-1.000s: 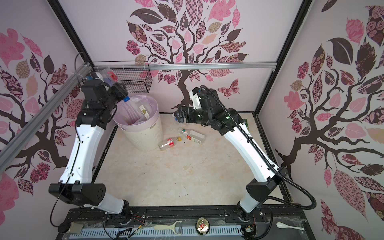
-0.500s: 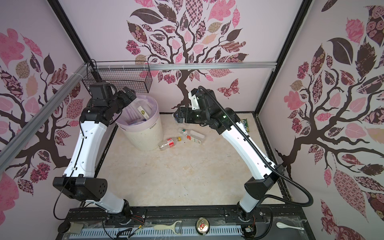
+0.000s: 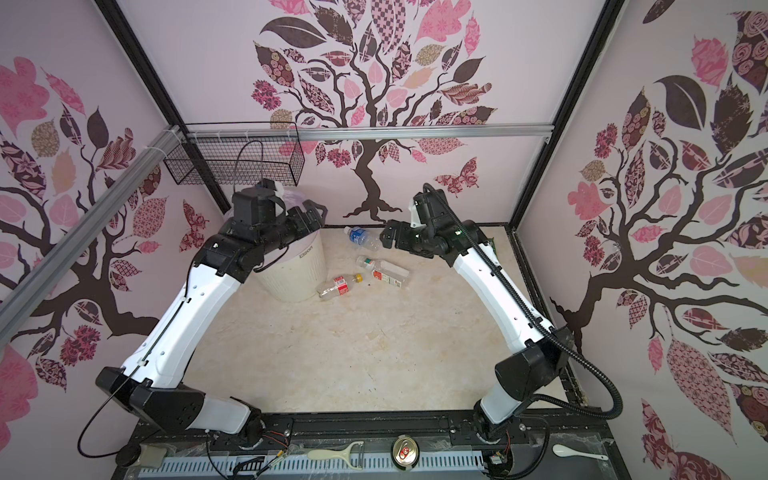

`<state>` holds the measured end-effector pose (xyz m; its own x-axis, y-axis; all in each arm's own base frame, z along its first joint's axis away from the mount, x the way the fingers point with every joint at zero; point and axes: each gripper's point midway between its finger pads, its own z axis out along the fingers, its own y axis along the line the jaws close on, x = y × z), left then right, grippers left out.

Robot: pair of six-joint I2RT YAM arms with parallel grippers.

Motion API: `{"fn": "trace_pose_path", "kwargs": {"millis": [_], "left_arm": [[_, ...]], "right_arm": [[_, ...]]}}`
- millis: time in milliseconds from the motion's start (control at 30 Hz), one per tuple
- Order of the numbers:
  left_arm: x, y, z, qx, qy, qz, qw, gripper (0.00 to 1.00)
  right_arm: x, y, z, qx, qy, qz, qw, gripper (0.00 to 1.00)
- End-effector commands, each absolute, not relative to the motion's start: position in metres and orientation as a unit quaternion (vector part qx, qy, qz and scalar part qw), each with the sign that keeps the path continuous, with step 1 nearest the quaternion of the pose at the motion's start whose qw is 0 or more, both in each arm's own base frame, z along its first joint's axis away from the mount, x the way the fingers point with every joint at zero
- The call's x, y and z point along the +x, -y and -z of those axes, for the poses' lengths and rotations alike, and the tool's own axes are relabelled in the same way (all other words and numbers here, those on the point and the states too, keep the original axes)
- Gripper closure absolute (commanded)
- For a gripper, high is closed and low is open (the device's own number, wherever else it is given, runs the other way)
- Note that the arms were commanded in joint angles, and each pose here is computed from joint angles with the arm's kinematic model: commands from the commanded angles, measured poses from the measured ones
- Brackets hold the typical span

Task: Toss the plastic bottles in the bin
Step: 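Open the left gripper to drop the Fiji bottle into the bin, then lower the left gripper toward the table while the right reaches the green-labelled bottle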

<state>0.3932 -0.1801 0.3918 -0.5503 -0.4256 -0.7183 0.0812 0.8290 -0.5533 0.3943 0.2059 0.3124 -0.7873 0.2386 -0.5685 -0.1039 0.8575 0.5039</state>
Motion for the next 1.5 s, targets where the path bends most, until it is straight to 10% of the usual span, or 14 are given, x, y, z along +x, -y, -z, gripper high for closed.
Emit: {"fn": "trace_pose_path", "kwargs": {"millis": [0,433,733,1467], "left_arm": [[0.365,0.199,-0.379,-0.062,-0.853,0.254,0.452,0.02],[0.251,0.247,-0.288,0.026,-0.917,0.221,0.33,0.02],[0.217,0.211,-0.286,0.053,-0.896,0.244,0.368,0.02],[0.229,0.192,-0.232,-0.001,-0.923,0.218,0.317,0.02]], "right_arm": [[0.387,-0.178,-0.305,0.056,-0.912,-0.232,0.332,0.0],[0.403,-0.181,-0.211,0.027,-0.947,-0.175,0.269,0.0],[0.46,-0.192,-0.153,-0.074,-0.951,-0.105,0.28,0.0],[0.506,-0.235,-0.059,-0.188,-0.948,0.009,0.257,0.0]]}}
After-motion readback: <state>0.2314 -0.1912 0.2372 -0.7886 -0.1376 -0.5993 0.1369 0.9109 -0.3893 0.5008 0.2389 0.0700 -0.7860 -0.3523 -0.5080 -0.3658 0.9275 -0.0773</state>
